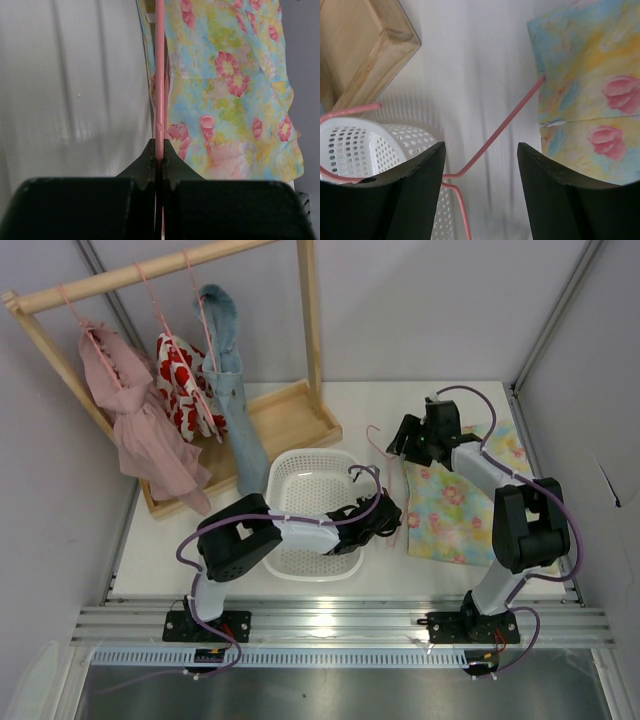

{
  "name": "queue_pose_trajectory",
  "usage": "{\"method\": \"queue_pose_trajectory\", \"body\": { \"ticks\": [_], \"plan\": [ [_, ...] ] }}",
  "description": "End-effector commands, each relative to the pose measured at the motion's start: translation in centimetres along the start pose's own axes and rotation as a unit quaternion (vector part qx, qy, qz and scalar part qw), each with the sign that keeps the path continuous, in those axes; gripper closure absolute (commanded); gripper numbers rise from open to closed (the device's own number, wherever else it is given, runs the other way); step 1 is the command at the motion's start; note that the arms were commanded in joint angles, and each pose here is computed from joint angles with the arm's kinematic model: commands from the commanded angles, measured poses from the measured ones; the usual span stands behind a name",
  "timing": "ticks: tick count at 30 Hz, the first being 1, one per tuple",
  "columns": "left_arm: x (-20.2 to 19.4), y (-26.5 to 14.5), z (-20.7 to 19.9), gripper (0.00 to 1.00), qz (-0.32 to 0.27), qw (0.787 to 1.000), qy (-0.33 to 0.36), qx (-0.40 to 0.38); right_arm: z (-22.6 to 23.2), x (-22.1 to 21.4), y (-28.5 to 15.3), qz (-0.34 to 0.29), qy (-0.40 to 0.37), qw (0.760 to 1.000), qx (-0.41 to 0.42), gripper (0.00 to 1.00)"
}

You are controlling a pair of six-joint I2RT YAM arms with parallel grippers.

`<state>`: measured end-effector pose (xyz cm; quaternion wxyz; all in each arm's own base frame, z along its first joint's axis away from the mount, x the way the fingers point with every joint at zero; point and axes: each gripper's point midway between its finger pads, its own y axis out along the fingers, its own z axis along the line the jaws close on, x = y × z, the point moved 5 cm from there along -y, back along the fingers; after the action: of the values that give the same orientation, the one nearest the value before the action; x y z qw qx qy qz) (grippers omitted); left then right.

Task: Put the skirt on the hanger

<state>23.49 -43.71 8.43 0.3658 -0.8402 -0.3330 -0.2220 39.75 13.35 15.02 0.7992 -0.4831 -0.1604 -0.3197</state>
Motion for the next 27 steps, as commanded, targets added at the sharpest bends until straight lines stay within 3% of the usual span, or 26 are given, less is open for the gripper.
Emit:
{"method": "queue_pose_trajectory", "body": {
  "ticks": [1, 9, 14, 21, 27],
  "plan": [
    [-0.1, -0.2, -1.3, 1.00, 0.003, 1.000, 0.009, -0.027, 1.9, -0.2, -1.2, -0.014, -0.007, 0.999, 0.045, 0.34],
    [0.1, -0.4, -1.3, 1.00, 0.000, 0.999, 0.011, -0.031, 1.2, -1.9, -2.7, -0.028, 0.046, 0.998, 0.035, 0.36],
    [0.0, -0.4, -1.1, 1.00, 0.002, 1.000, 0.011, -0.030, 1.1, -2.1, -5.0, -0.068, 0.055, 0.995, 0.045, 0.37],
    [-0.1, -0.4, -1.1, 1.00, 0.003, 0.999, 0.010, -0.031, 2.0, -3.2, -5.8, -0.057, -0.082, 0.991, 0.085, 0.36],
    [-0.2, -0.4, -1.0, 1.00, 0.005, 0.999, 0.008, -0.031, 2.0, -4.5, -4.8, -0.055, -0.145, 0.986, 0.056, 0.35]
  ]
}}
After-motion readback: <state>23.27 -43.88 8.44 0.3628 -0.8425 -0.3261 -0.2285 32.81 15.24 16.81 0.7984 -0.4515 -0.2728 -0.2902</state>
